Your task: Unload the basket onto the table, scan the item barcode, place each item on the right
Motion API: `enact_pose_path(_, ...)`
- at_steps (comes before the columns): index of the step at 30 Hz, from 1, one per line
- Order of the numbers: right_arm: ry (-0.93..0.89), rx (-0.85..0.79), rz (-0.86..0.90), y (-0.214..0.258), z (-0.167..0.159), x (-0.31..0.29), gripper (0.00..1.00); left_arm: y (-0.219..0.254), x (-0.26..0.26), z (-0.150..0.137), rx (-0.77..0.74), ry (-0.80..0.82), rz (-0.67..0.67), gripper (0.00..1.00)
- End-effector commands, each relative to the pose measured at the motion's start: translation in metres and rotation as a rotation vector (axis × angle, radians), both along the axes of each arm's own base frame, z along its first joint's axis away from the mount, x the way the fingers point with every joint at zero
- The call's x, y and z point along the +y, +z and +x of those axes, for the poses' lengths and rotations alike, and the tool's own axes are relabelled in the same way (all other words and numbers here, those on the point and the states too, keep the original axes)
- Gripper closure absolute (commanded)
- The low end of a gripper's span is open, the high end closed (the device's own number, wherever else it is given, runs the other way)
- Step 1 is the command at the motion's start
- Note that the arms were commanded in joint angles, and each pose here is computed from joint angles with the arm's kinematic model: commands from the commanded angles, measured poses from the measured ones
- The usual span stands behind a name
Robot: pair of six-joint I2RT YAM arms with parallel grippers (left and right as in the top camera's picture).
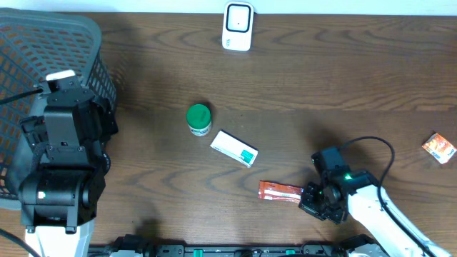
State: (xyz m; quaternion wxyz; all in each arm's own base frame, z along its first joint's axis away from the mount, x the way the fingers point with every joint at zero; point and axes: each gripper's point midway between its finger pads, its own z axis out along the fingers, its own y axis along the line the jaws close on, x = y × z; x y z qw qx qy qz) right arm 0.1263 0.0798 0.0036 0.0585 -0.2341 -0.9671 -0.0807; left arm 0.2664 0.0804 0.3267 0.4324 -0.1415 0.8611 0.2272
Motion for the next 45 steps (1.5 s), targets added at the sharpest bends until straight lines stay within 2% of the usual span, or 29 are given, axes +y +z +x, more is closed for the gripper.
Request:
enact_pose_path(1, 0.001, 0.003, -0.009, -0.006, 0.002, 0.004, 0.99, -0.001, 0.003, -0.002, -0.001, 0.015, 0.002, 0.04)
enact_pose_path(9, -0.027, -0.072, 0.027, -0.017, 0.031, 0.022, 0.99, -0.001, 0.003, -0.002, -0.001, 0.015, 0.002, 0.04)
enact_pose_path(14, 0.002, -0.142, 0.164, -0.021, 0.054, 0.059, 0.99, -0.001, 0.003, -0.002, -0.001, 0.015, 0.002, 0.04)
enact_pose_path(20, 0.012, -0.214, 0.233, -0.028, 0.073, 0.095, 0.99, -0.001, 0.003, -0.002, -0.001, 0.015, 0.002, 0.04)
enact_pose_path(29, 0.029, -0.272, 0.301, -0.021, 0.082, 0.12, 0.99, -0.001, 0.003, -0.002, -0.001, 0.015, 0.002, 0.04)
enact_pose_path(33, 0.112, -0.339, 0.411, -0.006, 0.092, 0.14, 0.97, -0.001, 0.003, -0.002, -0.001, 0.015, 0.002, 0.04)
enact_pose_path(36, 0.167, -0.404, 0.447, 0.01, 0.103, 0.151, 0.89, -0.001, 0.003, -0.002, -0.001, 0.015, 0.002, 0.04)
enact_pose_path(40, 0.284, -0.525, 0.509, 0.054, 0.122, 0.169, 0.78, -0.001, 0.003, -0.002, -0.001, 0.015, 0.002, 0.04)
enact_pose_path(42, 0.307, -0.559, 0.502, 0.068, 0.128, 0.168, 0.8, -0.001, 0.003, -0.002, -0.001, 0.015, 0.002, 0.04)
enact_pose_path(45, 0.315, -0.605, 0.424, 0.083, 0.143, 0.155, 0.91, -0.001, 0.003, -0.002, -0.001, 0.015, 0.002, 0.04)
